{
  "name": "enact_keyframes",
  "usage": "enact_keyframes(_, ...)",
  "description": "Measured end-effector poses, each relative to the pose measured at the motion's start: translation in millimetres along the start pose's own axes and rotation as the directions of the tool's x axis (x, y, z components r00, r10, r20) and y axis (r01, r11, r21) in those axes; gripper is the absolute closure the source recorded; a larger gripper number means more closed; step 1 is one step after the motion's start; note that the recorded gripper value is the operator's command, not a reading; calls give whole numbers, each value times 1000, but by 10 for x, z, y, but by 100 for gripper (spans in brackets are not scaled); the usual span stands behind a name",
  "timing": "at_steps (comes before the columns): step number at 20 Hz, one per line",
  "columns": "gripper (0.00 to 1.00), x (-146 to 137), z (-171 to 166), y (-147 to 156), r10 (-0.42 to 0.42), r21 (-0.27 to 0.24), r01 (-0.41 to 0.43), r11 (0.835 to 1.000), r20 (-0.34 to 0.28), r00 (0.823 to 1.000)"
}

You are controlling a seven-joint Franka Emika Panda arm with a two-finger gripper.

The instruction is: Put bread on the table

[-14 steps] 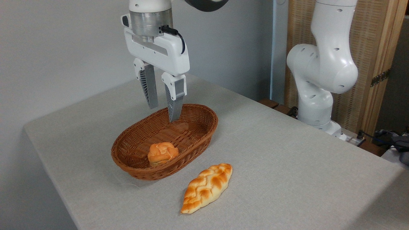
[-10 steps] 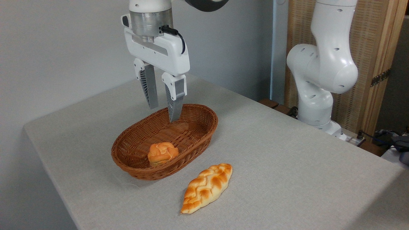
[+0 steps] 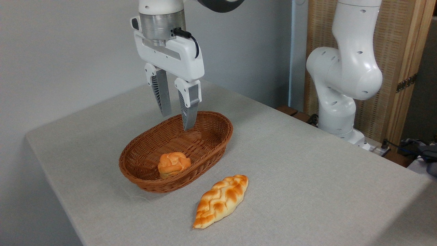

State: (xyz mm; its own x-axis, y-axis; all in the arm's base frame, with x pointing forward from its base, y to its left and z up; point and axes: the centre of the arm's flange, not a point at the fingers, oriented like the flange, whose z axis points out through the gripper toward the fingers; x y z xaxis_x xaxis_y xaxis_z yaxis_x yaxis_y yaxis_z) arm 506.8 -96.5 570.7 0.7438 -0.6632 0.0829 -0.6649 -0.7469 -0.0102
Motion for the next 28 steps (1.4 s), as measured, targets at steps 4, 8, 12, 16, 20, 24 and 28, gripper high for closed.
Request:
enact_keyframes(4,0,1,1,3,0,0,0,1000,1,1000)
enact_keyframes(8,0,6,1,12,1,-1,-1,1000,1,1000)
enact_keyframes(12,0,17,25,38,-39,-4,39,999,8,999)
enact_keyframes(16,0,52,122,55,-68,-12,69,998,25,997)
enact_keyframes(20,0,108,284,69,-54,-17,55,998,37,998)
enact_keyframes(24,0,157,479,118,10,-21,-9,1000,40,999)
enact_keyframes(28,0,201,678,168,54,-25,-53,998,46,997)
